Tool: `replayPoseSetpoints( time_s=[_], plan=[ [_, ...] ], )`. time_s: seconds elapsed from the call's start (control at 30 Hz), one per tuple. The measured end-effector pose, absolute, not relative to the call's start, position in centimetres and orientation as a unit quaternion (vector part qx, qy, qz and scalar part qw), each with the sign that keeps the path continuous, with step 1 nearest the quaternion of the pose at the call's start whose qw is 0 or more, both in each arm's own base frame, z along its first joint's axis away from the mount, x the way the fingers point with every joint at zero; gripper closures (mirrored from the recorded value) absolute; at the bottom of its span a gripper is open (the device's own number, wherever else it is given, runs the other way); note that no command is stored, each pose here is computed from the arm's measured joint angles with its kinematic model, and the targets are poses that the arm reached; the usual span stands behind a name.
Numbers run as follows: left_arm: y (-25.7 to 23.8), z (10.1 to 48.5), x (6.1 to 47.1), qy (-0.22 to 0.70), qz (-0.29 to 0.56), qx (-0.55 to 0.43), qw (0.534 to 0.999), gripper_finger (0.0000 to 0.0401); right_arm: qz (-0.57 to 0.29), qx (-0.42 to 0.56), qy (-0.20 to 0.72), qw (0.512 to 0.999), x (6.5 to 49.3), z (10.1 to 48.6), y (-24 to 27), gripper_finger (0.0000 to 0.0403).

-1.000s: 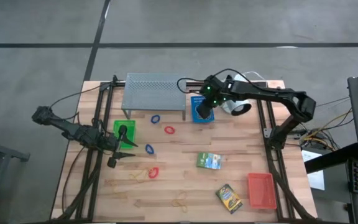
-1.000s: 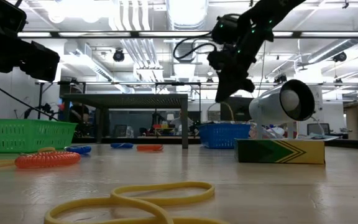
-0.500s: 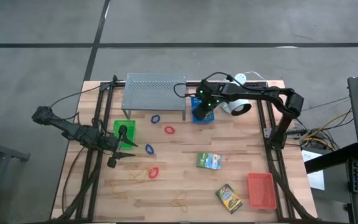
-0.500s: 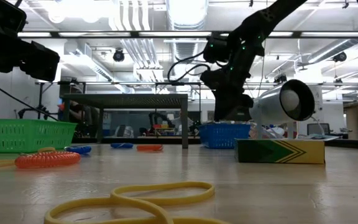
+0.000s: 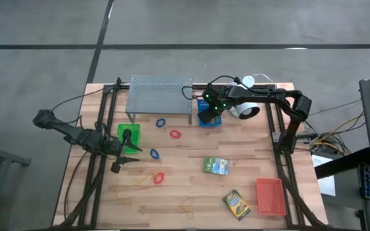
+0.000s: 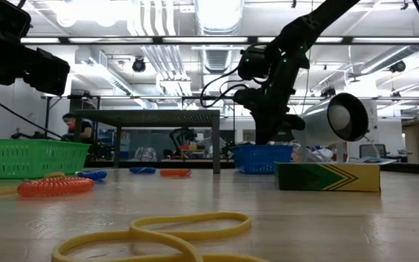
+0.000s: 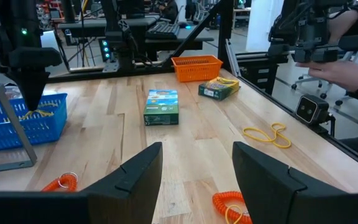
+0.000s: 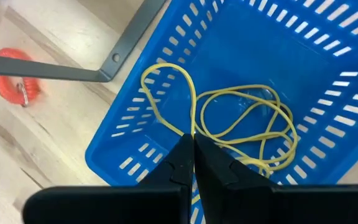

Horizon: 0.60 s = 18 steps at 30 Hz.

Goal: Pick & Place Office Desk Supplies
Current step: Put the yellow rubber band into the blue bin

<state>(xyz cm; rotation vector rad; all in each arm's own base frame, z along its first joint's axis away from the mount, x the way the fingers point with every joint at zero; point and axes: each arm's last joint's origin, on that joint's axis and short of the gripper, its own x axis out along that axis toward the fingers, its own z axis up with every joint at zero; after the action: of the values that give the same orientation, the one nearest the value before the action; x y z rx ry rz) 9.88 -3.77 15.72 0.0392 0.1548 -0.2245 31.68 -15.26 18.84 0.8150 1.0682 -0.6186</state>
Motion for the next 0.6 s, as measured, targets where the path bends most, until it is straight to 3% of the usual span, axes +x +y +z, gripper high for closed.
replayPoseSetpoints(
  time_s=[0.43, 0.6],
  plan=[
    [-3.77, 15.72, 9.88, 0.077, -0.112, 0.02, 0.99, 0.0201, -0.271, 0.354, 0.492, 0.748, 31.66, 18.9, -15.29, 0.0394],
    [-3.77, 15.71, 9.88, 0.077, -0.112, 0.02, 0.99, 0.0201, -0.272, 0.354, 0.499, 0.742, 31.51, 18.84, -15.21, 0.0373]
  ],
)
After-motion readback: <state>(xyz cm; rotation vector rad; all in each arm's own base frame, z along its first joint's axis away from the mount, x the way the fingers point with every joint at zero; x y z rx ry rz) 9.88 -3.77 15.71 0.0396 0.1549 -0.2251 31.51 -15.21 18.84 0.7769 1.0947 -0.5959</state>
